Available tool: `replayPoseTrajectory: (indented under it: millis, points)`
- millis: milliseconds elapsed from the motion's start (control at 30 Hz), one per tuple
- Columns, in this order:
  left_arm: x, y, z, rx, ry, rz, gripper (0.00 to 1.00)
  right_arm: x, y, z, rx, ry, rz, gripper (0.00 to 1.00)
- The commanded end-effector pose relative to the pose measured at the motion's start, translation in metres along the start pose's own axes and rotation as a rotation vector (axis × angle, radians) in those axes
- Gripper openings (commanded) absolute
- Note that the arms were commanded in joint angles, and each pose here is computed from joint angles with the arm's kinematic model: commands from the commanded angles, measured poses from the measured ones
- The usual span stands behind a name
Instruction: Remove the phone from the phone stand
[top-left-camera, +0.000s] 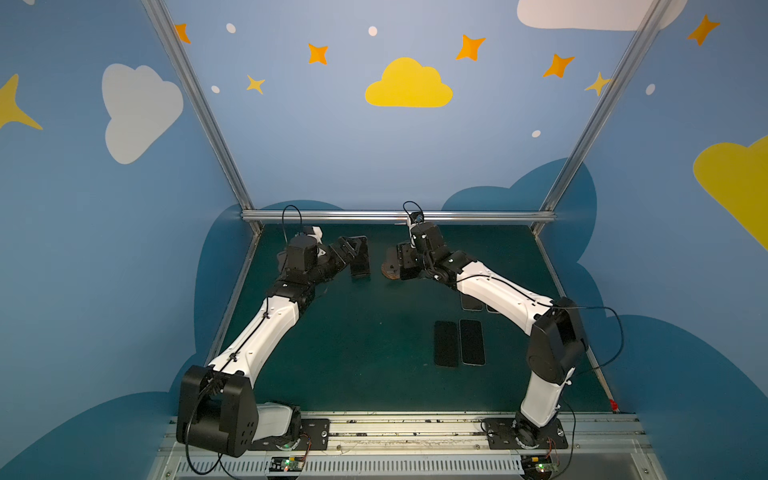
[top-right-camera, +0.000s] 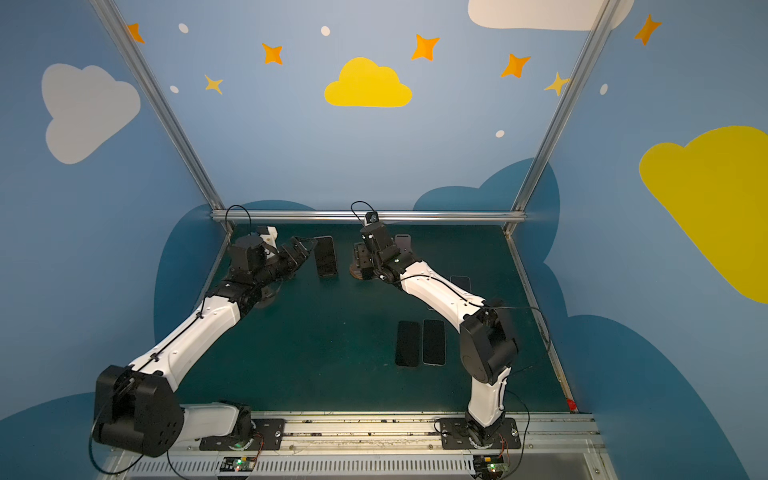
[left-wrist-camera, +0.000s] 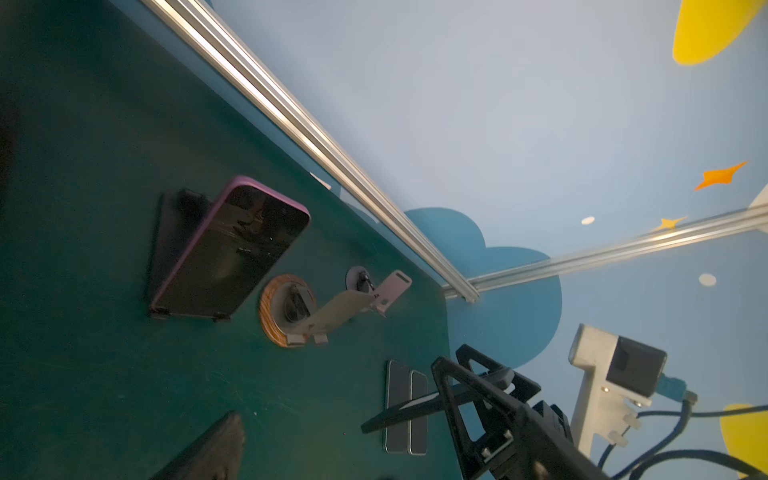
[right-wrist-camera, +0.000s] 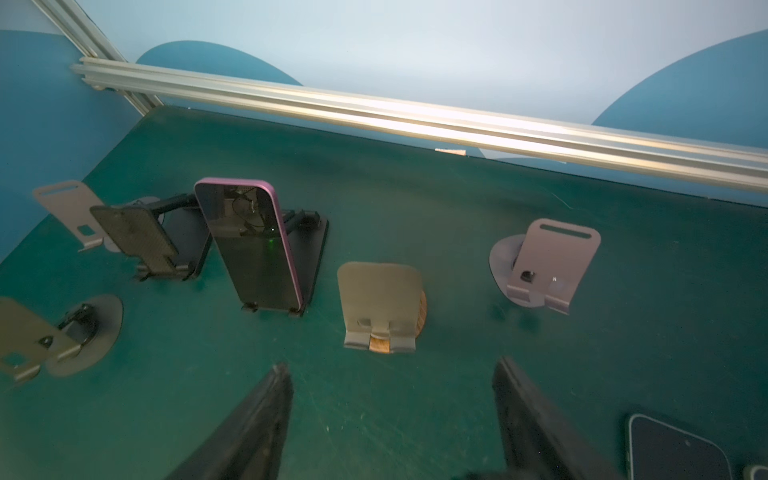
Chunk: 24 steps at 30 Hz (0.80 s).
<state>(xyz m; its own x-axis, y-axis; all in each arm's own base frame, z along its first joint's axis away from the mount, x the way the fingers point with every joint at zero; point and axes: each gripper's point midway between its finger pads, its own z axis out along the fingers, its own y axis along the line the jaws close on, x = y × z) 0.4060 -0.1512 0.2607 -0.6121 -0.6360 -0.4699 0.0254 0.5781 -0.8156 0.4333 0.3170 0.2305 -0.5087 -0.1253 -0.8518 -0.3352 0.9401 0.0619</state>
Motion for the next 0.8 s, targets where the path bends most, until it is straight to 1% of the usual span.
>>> replayPoseTrajectory:
  millis: [0,133,267,400,533,633,767]
  points:
    - [0.023,0.000,0.010,-0.014,0.059,0.034,1.00,-0.020,-0.004,-0.023,0.005,-0.081,0.025,0.69]
    - [0.035,0.000,0.013,-0.042,0.078,0.057,1.00,-0.002,-0.022,-0.032,0.072,-0.053,0.035,0.68]
    - [0.049,-0.006,0.015,-0.035,0.106,0.059,1.00,0.020,-0.039,-0.040,0.133,-0.011,0.028,0.67]
    - [0.053,-0.009,0.016,-0.014,0.121,0.023,1.00,0.038,-0.056,-0.042,0.174,0.026,0.012,0.67]
    - [0.055,-0.008,0.017,-0.019,0.126,0.009,1.00,0.056,-0.075,-0.036,0.197,0.092,0.059,0.66]
    - [0.054,-0.008,0.016,-0.019,0.123,0.011,1.00,0.070,-0.085,-0.025,0.176,0.151,0.122,0.66]
    - [0.052,-0.006,0.015,-0.027,0.113,0.018,1.00,0.081,-0.092,-0.009,0.173,0.195,0.134,0.66]
